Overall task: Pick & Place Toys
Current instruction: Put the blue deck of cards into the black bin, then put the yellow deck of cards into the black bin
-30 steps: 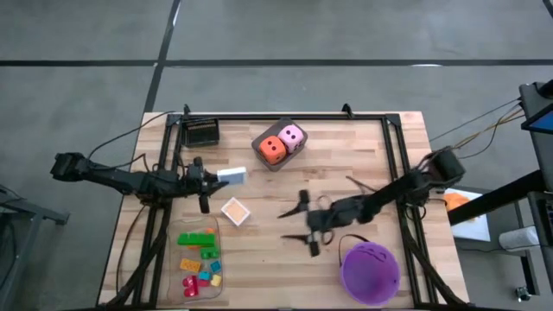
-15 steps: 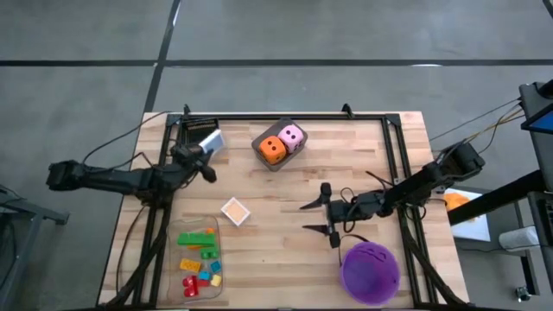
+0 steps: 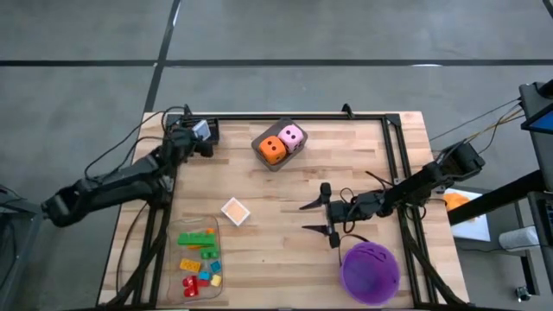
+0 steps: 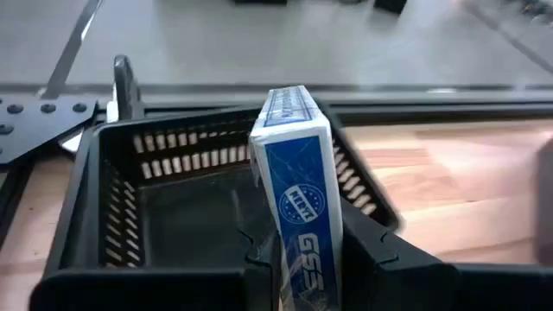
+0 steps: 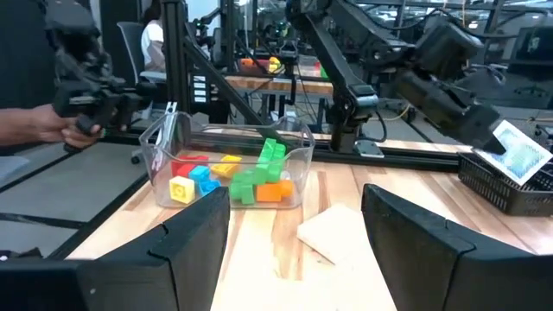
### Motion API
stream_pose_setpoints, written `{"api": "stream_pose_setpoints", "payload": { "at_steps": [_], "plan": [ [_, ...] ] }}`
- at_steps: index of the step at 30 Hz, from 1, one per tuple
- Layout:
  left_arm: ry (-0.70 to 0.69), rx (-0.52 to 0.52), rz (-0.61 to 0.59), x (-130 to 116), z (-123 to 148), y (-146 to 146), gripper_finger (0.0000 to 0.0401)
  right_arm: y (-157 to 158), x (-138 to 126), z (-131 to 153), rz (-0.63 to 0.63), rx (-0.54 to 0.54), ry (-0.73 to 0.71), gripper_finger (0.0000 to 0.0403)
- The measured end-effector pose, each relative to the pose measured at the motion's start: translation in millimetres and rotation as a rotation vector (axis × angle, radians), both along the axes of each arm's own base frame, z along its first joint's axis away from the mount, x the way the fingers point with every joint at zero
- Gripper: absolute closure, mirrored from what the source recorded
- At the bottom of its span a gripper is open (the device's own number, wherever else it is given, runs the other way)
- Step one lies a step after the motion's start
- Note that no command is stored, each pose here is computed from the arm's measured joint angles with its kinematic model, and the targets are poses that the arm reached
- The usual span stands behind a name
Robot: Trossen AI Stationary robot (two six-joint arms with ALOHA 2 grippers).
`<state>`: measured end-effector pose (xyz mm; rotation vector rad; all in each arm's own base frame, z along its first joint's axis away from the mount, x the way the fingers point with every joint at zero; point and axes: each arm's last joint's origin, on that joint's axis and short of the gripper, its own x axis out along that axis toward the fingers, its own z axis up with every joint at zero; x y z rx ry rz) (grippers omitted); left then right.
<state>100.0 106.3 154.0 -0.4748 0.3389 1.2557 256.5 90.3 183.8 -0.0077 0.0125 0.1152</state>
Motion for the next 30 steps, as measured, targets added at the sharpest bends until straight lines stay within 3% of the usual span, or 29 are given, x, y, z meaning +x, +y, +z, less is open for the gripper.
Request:
{"api": "stream_pose_setpoints", "payload": {
  "at_steps": [9,20,25,30],
  "plan": [
    [0.046,-0.09,-0.024,0.4,-15.4,19.2,0.0336,1.0,-0.3,-0.5,0.005,0.001,0.004,0.0143],
    [0.031,-0.072,-0.024,4.8,-5.9,24.1,0.013,1.8,-0.6,-0.9,0.008,0.007,0.009,0.0143],
    [0.018,-0.055,-0.026,9.5,11.0,29.2,0.0082,1.8,-0.6,-1.1,0.008,0.009,0.01,0.0143],
    [0.027,-0.064,-0.027,13.0,25.6,32.9,0.0069,1.8,-0.6,-1.8,0.008,0.01,0.018,0.0143]
  ]
}}
